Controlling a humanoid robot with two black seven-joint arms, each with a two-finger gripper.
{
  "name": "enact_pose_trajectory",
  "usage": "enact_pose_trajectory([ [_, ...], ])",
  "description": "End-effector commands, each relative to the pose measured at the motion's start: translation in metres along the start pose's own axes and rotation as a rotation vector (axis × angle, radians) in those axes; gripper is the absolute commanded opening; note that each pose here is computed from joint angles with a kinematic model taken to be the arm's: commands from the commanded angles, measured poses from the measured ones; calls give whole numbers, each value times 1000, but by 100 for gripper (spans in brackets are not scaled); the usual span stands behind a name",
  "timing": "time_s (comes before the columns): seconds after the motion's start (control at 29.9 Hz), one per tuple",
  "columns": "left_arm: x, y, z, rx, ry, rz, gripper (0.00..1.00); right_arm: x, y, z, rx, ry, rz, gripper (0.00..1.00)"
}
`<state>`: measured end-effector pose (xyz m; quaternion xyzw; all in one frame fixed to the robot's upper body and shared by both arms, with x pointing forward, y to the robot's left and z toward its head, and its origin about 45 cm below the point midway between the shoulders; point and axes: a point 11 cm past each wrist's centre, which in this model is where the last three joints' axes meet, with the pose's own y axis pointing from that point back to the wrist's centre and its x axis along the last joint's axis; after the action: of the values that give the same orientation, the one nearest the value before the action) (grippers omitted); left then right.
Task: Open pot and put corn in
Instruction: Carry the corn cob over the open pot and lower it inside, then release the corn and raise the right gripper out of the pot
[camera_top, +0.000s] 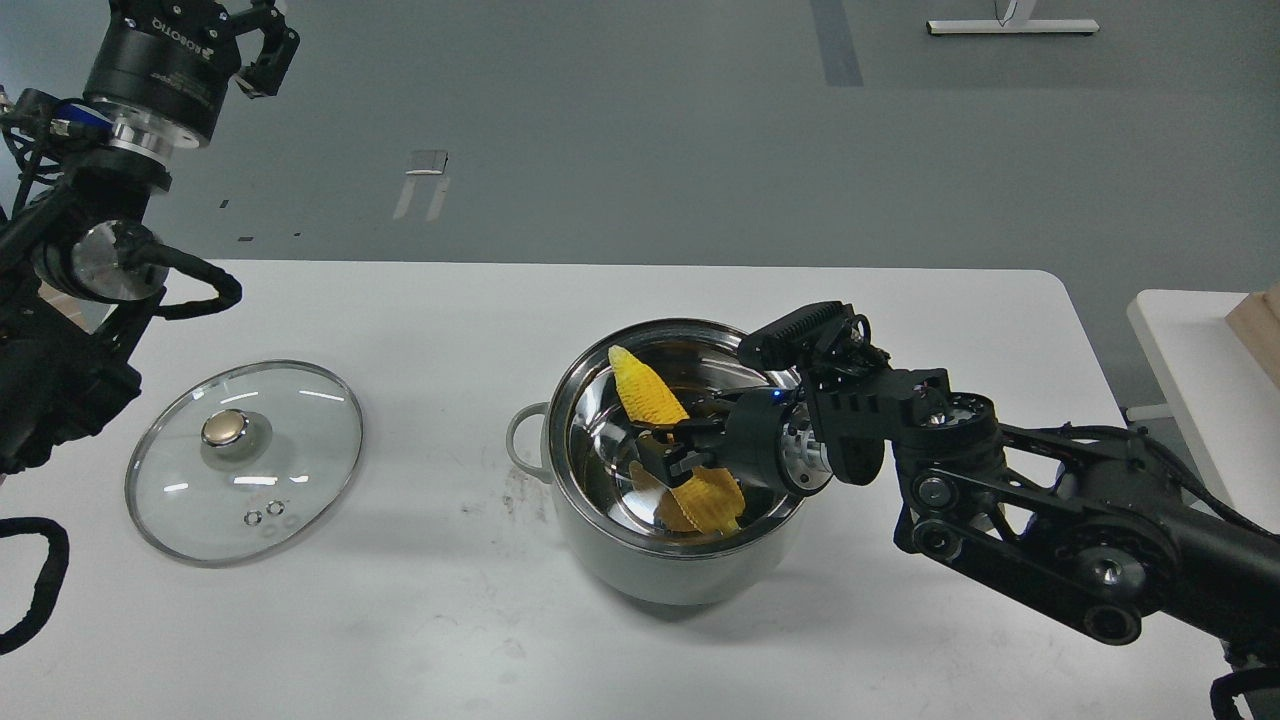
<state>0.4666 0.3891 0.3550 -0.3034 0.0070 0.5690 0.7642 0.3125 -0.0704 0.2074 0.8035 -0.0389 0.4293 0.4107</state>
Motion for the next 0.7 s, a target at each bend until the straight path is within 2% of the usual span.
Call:
enact_pose_trajectory([
  [0.0,-1,-1,-1,0,2,-3,98,2,0,0,-2,3,3,67],
  [0.03,-1,-1,-1,0,3,-4,98,2,0,0,-2,3,5,81],
  [0.07,-1,0,-1,1,3,-3,98,2,1,0,-1,1,6,100],
  [0.3,-1,-1,-1,0,3,-4,98,2,1,-1,4,-2,6,100],
  [0.4,-1,-1,1,-1,0,-5,98,14,3,-2,6,-2,35,100],
  [0.53,0,0,1,1,-1,-5,98,90,26,-3,41,-97,271,100],
  [0.57,0,0,1,1,-1,-5,98,90,26,-3,41,-97,272,100],
  [0.63,0,1,0,2,2,-8,98,131,51,8,50,-170,417,100],
  [0.67,0,1,0,1,3,-7,98,139,58,11,50,-184,448,100],
])
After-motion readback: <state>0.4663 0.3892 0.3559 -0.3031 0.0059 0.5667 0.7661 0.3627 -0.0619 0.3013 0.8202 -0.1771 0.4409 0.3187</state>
